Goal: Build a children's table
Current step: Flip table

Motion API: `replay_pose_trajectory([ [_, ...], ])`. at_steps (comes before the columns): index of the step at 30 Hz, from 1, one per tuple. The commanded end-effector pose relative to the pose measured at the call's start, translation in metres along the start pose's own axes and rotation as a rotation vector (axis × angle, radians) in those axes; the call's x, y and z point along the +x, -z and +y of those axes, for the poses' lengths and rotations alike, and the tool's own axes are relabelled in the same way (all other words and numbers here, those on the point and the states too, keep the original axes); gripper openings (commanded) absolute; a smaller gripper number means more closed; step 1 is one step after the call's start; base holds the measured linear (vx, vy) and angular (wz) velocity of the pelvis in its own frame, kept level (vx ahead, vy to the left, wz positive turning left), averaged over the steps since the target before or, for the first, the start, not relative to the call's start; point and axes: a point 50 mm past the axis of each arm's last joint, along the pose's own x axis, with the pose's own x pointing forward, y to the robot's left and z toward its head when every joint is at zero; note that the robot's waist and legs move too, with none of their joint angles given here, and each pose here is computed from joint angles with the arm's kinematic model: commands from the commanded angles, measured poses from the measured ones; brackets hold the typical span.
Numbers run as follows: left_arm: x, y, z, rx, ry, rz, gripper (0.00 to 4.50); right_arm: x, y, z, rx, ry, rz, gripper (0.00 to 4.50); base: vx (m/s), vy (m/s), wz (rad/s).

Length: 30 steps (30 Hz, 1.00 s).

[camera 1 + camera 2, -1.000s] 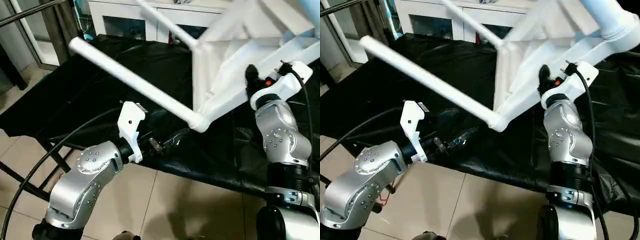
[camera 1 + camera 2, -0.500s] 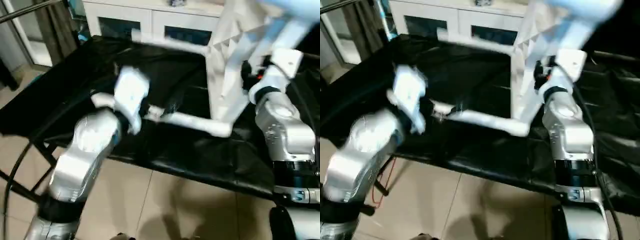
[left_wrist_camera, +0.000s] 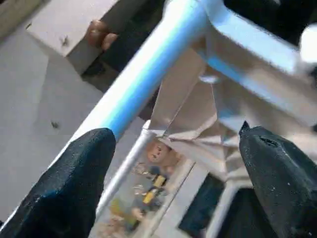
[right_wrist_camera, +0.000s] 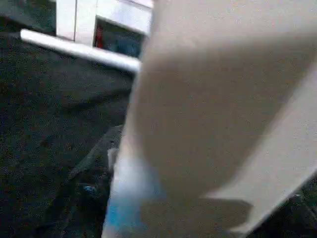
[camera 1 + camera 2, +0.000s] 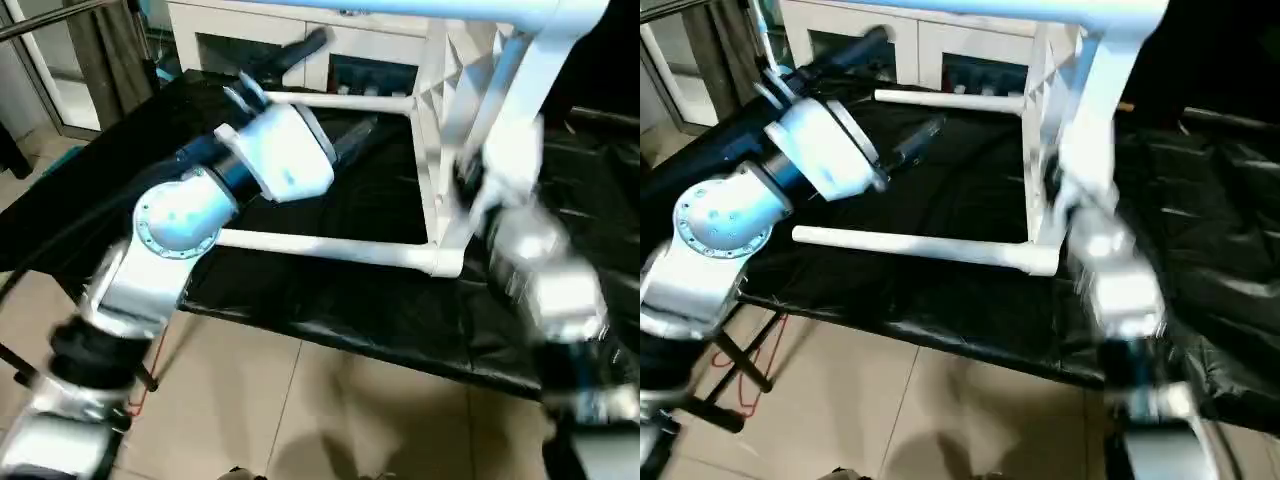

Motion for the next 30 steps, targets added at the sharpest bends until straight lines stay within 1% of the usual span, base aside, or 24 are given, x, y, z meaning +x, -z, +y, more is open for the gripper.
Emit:
replay_pose_trajectory([
  [1, 0.003, 0.003, 0.004, 0.079, -0.012, 0.005, 4.50, -0.004, -0.012, -0.003, 0.004, -0.003, -0.063, 3.33, 0.000, 0.000, 0.00],
  [2, 0.003, 0.006, 0.008, 0.104, -0.027, 0.008, 4.50, -0.006, -0.014, -0.002, 0.010, -0.018, -0.082, 3.33, 0.000, 0.000, 0.00],
  [3, 0.003, 0.007, 0.011, 0.118, -0.045, 0.007, 4.50, -0.009, -0.017, -0.001, 0.014, -0.023, -0.104, 3.43, 0.000, 0.000, 0.00],
  [4, 0.003, 0.007, 0.011, 0.120, -0.048, 0.007, 4.50, -0.009, -0.017, -0.001, 0.015, -0.024, -0.107, 3.55, 0.000, 0.000, 0.00],
  [5, 0.004, 0.011, 0.019, 0.164, -0.083, 0.011, 4.50, -0.017, -0.020, 0.000, 0.016, -0.032, -0.152, 3.64, 0.000, 0.000, 0.00],
  [6, 0.004, 0.011, 0.019, 0.164, -0.083, 0.011, 4.50, -0.017, -0.020, 0.000, 0.016, -0.032, -0.152, 3.71, 0.000, 0.000, 0.00],
  [7, 0.004, 0.014, 0.025, 0.207, -0.095, 0.011, 4.50, -0.026, -0.020, -0.001, 0.013, -0.042, -0.177, 3.71, 0.000, 0.000, 0.00],
  [9, 0.005, 0.017, 0.027, 0.227, -0.090, 0.011, 4.50, -0.033, -0.020, 0.000, 0.011, -0.067, -0.182, 3.92, 0.000, 0.000, 0.00],
  [11, 0.006, 0.021, 0.027, 0.248, -0.068, 0.021, 4.50, -0.038, -0.019, 0.002, -0.040, -0.103, -0.176, 4.10, 0.000, 0.000, 0.00],
  [13, 0.007, 0.025, 0.029, 0.260, -0.065, 0.030, 4.50, -0.043, -0.020, 0.002, -0.083, -0.116, -0.179, 4.10, 0.000, 0.000, 0.00],
  [17, 0.010, 0.031, 0.037, 0.291, -0.086, 0.041, 4.50, -0.056, -0.026, 0.002, -0.107, -0.153, -0.210, 4.10, 0.000, 0.000, 0.00],
  [18, 0.012, 0.034, 0.044, 0.319, -0.105, 0.049, 4.50, -0.066, -0.034, 0.006, -0.134, -0.239, -0.261, 4.10, 0.000, 0.000, 0.00],
  [19, 0.012, 0.034, 0.044, 0.319, -0.105, 0.049, 4.50, -0.066, -0.034, 0.006, -0.134, -0.239, -0.261, 4.10, 0.000, 0.000, 0.00],
  [21, 0.015, 0.035, 0.049, 0.338, -0.121, 0.054, 4.50, -0.075, -0.041, 0.011, -0.137, -0.336, -0.297, 4.10, 0.000, 0.000, 0.00],
  [22, 0.016, 0.036, 0.051, 0.344, -0.123, 0.054, 4.50, -0.078, -0.042, 0.014, -0.120, -0.391, -0.296, 4.10, 0.000, 0.000, 0.00],
  [23, 0.019, 0.038, 0.055, 0.359, -0.126, 0.054, 4.50, -0.085, -0.046, 0.021, -0.108, -0.525, -0.298, 4.10, 0.000, 0.000, 0.00],
  [25, 0.020, 0.039, 0.056, 0.366, -0.121, 0.055, 4.50, -0.087, -0.048, 0.024, -0.121, -0.557, -0.307, 4.10, 0.000, 0.000, 0.00],
  [27, 0.024, 0.043, 0.062, 0.392, -0.120, 0.070, 4.50, -0.089, -0.050, 0.029, -0.152, -0.591, -0.325, 4.10, 0.000, 0.000, 0.00],
  [30, 0.025, 0.049, 0.075, 0.430, -0.147, 0.102, 4.50, -0.095, -0.053, 0.037, -0.180, -0.643, -0.342, 4.10, 0.000, 0.000, 0.00],
])
